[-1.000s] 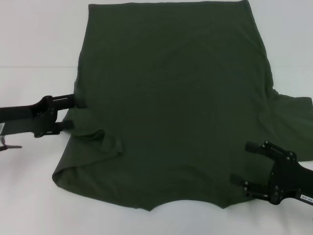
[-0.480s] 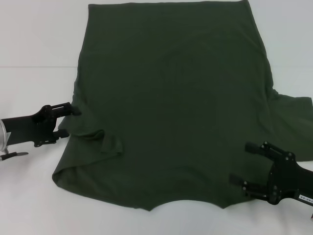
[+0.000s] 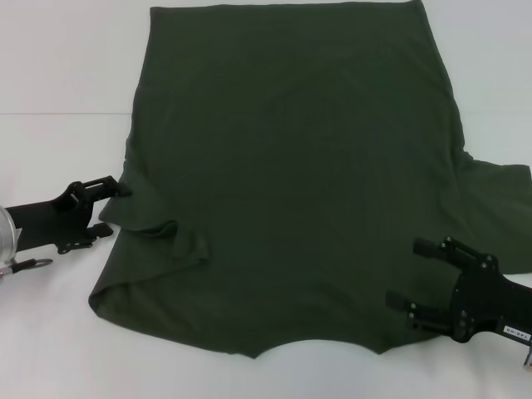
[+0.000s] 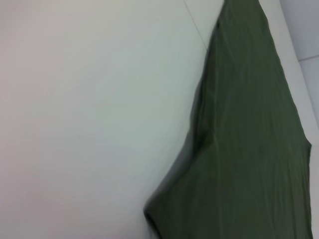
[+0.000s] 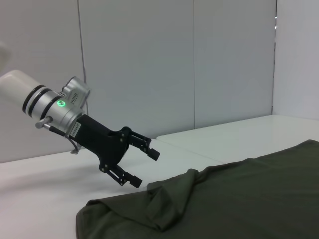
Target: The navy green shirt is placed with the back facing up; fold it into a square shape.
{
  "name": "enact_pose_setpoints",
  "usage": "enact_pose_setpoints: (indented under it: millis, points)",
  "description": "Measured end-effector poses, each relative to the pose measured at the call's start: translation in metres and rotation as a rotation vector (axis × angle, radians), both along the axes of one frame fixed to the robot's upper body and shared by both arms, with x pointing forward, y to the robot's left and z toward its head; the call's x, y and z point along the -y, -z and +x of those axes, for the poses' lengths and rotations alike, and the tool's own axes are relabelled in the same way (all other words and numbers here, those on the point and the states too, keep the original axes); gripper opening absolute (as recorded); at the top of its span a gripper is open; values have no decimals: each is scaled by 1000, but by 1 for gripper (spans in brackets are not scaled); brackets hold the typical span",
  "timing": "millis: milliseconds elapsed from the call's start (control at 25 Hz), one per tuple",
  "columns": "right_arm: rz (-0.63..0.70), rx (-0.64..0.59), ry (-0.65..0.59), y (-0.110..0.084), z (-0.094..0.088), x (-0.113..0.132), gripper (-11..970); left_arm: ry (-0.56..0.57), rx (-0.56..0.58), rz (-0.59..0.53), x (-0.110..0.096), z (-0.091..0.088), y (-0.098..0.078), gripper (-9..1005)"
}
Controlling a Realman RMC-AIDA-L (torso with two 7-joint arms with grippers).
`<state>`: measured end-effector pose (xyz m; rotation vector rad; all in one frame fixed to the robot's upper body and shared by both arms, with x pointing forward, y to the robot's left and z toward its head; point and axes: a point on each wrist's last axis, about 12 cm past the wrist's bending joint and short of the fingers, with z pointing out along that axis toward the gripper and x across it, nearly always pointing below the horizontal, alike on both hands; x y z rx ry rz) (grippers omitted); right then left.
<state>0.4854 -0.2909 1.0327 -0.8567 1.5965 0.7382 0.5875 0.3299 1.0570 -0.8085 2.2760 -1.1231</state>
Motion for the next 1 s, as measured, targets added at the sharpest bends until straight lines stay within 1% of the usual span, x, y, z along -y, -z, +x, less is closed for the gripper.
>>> enact_pose_setpoints:
  millis: [400,1000]
  points:
    - [-5,2,1,-1,4,-1,947,-23,6,21,2,5,1,832]
    - [-6,3,-2,-1,7,-3,947,-40,2,42,6,4,6,833]
